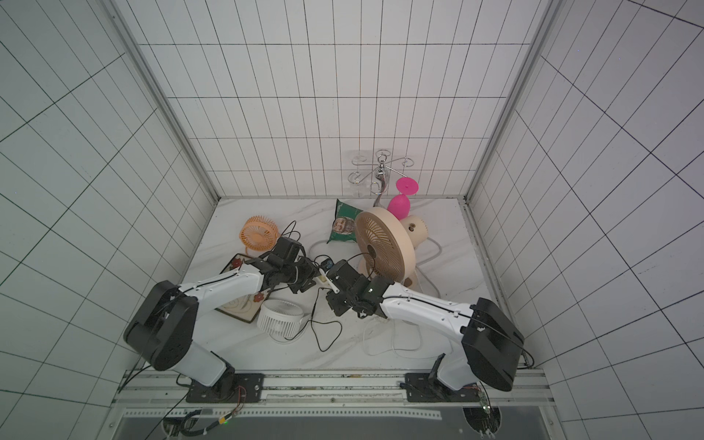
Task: Unplug the desk fan from the power strip
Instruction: Place the plug at the center of the board.
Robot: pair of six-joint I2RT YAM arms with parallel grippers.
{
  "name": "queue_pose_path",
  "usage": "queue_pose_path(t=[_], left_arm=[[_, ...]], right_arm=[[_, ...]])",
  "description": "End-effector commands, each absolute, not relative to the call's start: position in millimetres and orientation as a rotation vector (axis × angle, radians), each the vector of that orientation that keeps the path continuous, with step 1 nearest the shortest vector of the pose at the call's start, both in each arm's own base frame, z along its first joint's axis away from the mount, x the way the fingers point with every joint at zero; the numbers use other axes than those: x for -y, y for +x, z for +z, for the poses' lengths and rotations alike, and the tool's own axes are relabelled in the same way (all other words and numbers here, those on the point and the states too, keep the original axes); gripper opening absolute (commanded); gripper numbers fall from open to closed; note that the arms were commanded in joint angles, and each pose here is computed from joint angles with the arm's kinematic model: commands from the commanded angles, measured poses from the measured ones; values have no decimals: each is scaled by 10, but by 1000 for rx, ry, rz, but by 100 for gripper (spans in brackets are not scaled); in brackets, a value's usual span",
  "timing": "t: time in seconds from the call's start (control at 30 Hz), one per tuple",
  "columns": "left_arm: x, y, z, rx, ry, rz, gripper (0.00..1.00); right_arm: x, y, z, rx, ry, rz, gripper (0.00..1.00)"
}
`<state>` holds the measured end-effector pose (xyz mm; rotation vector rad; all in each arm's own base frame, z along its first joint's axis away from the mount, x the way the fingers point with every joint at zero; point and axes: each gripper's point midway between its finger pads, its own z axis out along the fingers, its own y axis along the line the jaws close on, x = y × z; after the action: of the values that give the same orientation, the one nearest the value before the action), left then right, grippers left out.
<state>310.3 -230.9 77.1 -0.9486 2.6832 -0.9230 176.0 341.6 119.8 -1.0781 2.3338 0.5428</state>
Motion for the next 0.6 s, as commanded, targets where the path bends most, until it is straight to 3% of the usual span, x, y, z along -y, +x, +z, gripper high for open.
queue_pose_path(t=[0.0, 0.23, 0.57], left_arm=[[1924, 2903, 579, -2766, -985, -595, 47], [1915, 3024, 1037, -2677, -892, -625, 48], [1900, 2984, 1236, -2630, -875, -683, 49]], right_arm=[[-3521, 1479, 1101, -2338, -1239, 651, 25], [-3591, 1188, 922, -2386, -1377, 754, 25], [-3765, 883, 723, -2446, -1549, 910, 26]])
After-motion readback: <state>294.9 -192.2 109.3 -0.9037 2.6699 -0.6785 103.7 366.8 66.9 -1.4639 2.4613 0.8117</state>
